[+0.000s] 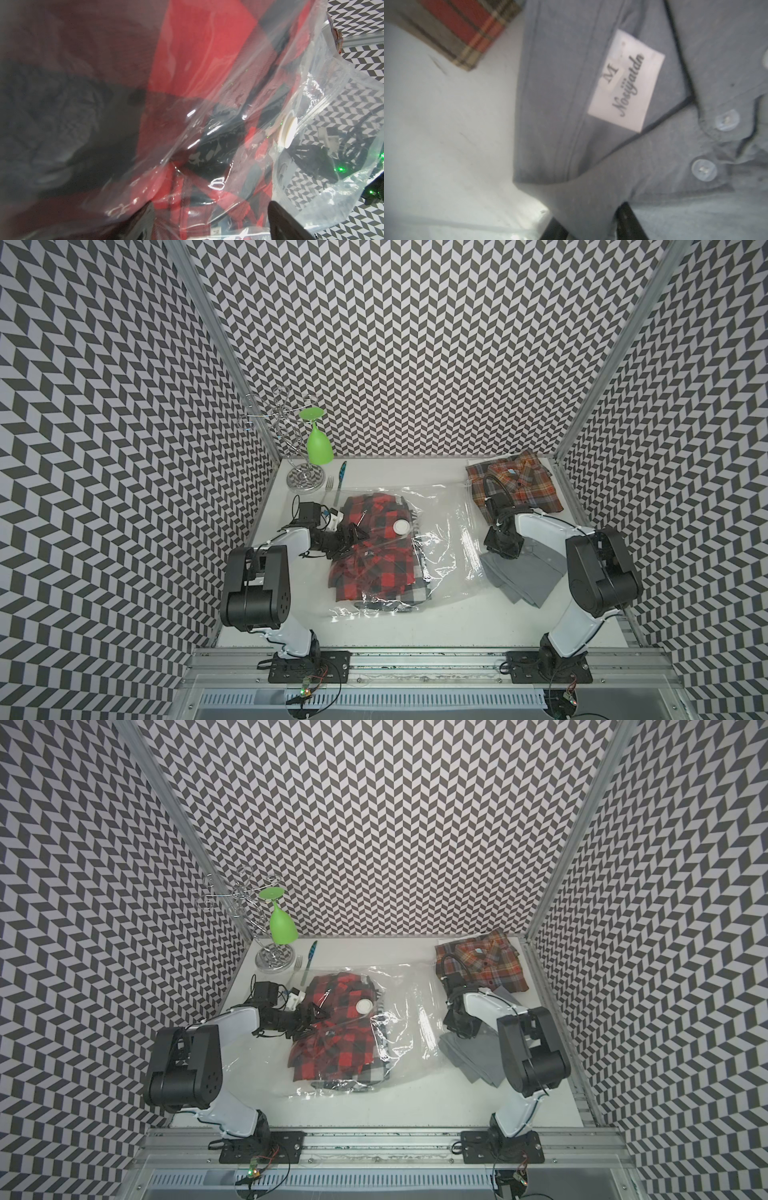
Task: Take the shirt out of the vacuum bag
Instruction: Pick up the shirt from the center of the board.
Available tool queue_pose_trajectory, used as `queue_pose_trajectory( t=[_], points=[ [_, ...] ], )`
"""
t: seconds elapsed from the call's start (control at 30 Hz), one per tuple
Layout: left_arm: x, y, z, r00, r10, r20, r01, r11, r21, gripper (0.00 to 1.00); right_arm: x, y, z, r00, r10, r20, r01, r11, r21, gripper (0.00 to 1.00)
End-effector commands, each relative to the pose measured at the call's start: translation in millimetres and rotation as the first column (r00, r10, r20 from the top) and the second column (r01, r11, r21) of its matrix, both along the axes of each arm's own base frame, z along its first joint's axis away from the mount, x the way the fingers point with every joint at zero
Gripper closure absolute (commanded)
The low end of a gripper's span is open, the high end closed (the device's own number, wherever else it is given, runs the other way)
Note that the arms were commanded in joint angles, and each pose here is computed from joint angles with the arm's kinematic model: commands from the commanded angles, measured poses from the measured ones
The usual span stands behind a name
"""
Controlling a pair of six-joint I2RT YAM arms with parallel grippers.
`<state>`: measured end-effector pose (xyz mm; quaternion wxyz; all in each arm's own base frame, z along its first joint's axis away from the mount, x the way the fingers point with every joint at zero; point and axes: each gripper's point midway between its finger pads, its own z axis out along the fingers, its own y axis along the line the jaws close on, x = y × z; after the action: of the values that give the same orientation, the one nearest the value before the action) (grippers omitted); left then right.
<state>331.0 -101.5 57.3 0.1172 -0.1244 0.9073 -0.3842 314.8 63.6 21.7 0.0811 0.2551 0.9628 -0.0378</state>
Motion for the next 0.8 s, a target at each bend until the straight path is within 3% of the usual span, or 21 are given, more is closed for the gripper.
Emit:
queue_pose_trajectory(
  t=[0.0,0.07,0.13,0.4,0.57,0.77],
  points=[
    [-32.2,32.9,-62.0,0.982,0.075,-0.174,-0.039,0.979,0.203,0.12,-21.4,8.0,-36.5,0.996,0.008,-0.085,-0.003,0.999,0.051,0.79],
    [-32.6,33.0,-62.4,0.981,0.075,-0.177,-0.038,0.979,0.203,0.12,-23.0,9.7,-36.5,0.997,0.006,-0.075,-0.001,0.997,0.072,0.93],
    [-32.1,33.1,-61.8,0.982,0.074,-0.175,-0.038,0.978,0.203,0.13,-22.9,11.5,-31.7,0.999,0.002,-0.052,0.003,0.996,0.092,1.0],
    [-32.2,33.3,-61.7,0.982,0.073,-0.174,-0.036,0.978,0.205,0.14,-8.2,8.6,26.8,0.986,-0.09,0.143,0.06,0.978,0.2,1.0],
    [-32.5,33.7,-62.1,0.982,0.072,-0.174,-0.035,0.977,0.209,0.14,5.0,-10.6,73.6,0.937,-0.206,0.282,0.115,0.944,0.309,1.0],
    [-32.0,34.1,-61.7,0.982,0.072,-0.172,-0.035,0.977,0.211,0.15,14.6,-36.3,107.6,0.888,-0.287,0.36,0.157,0.924,0.349,1.0]
  ],
)
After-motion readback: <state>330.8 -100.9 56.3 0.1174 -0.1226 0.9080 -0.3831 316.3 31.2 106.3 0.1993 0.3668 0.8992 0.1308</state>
